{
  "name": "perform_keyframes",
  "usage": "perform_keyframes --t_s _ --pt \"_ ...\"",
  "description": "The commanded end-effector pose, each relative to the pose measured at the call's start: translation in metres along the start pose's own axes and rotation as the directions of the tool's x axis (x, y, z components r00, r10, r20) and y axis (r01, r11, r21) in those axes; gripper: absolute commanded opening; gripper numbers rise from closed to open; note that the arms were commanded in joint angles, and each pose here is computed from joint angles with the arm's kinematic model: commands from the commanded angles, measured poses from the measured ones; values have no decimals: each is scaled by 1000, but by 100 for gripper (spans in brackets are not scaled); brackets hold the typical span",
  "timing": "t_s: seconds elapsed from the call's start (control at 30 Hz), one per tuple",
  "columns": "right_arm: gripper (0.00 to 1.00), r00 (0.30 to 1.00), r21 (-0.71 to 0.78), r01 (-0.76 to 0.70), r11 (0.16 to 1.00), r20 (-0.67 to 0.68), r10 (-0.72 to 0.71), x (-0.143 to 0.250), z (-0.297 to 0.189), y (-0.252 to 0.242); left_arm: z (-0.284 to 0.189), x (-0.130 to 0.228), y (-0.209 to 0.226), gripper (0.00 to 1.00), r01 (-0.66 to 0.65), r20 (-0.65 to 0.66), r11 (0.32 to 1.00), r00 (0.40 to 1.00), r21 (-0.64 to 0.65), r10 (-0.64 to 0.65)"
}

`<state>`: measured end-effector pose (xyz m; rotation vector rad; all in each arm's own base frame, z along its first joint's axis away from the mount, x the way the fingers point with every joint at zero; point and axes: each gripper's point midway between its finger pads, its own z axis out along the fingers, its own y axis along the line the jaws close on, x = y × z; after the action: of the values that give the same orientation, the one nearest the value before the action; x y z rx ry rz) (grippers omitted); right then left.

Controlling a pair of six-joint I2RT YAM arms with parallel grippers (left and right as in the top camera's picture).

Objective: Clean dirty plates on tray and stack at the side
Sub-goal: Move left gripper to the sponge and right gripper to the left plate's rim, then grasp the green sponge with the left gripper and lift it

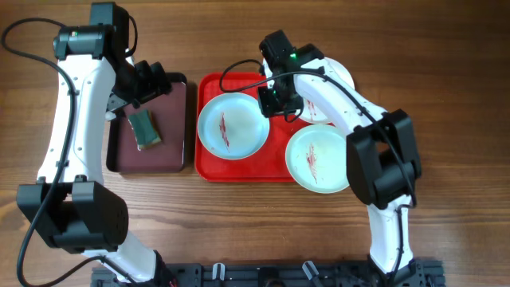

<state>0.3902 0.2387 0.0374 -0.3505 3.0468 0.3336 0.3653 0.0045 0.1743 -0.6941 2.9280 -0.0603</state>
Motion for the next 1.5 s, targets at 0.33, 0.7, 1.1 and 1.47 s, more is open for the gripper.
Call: perform_keyframes --t_s 0.33,0.7,1.1,1.47 --pt "12 993 1 -28 1000 -112 28 16 48 -6 -2 -7 3 100 22 27 1000 999 -14 -22" --pt "4 994 -37 -63 997 -93 60 11 49 5 20 7 13 99 37 -29 998 999 -60 -39" --pt "4 995 -39 -58 998 -85 54 10 49 7 110 -5 63 86 299 48 952 954 -71 -296" --pt "4 994 -38 -76 996 -83 72 9 50 7 146 -2 54 88 180 90 984 980 -8 -178"
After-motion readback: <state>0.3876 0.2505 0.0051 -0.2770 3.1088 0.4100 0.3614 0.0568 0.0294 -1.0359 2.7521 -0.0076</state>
